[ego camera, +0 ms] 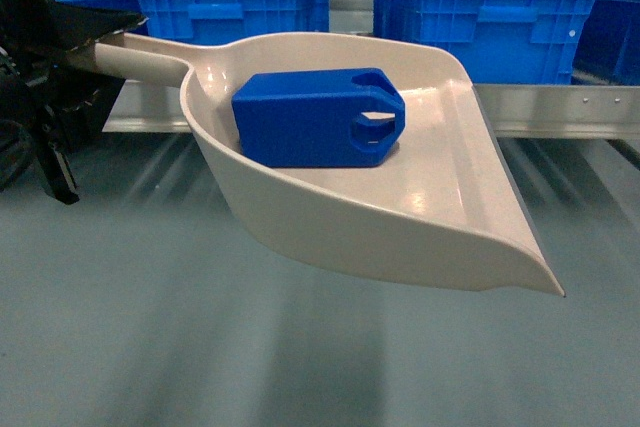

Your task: Place part in tray to right shelf

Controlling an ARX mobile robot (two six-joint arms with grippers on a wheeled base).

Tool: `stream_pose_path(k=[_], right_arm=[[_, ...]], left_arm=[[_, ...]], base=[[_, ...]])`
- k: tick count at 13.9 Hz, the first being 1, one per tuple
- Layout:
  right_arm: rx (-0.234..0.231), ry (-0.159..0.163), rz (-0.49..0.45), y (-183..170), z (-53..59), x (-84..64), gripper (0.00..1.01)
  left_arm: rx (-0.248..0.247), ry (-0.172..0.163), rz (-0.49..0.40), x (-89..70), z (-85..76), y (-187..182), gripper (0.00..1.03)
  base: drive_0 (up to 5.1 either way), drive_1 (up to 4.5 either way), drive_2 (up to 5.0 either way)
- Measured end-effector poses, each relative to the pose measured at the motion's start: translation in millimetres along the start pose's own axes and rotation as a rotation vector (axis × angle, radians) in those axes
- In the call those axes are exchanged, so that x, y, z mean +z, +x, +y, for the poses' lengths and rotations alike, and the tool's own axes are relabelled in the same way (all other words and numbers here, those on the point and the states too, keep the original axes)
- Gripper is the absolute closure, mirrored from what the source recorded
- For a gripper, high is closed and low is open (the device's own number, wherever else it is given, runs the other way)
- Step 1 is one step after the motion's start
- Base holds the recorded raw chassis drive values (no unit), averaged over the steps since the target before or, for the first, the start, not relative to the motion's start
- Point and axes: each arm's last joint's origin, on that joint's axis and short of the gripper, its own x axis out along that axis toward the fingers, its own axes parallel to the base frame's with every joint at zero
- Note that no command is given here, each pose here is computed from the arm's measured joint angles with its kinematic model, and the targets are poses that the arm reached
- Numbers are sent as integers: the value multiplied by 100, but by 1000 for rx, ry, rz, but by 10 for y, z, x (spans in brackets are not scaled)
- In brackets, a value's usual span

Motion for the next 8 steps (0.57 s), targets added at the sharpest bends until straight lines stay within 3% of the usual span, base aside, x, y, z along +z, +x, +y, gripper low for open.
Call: stream_pose_path(k=[8], right_arm=[[0, 1, -4, 0, -1, 4, 3]], left_arm=[[-5, 1, -1, 4, -5, -1, 89]], base=[[10, 428, -408]])
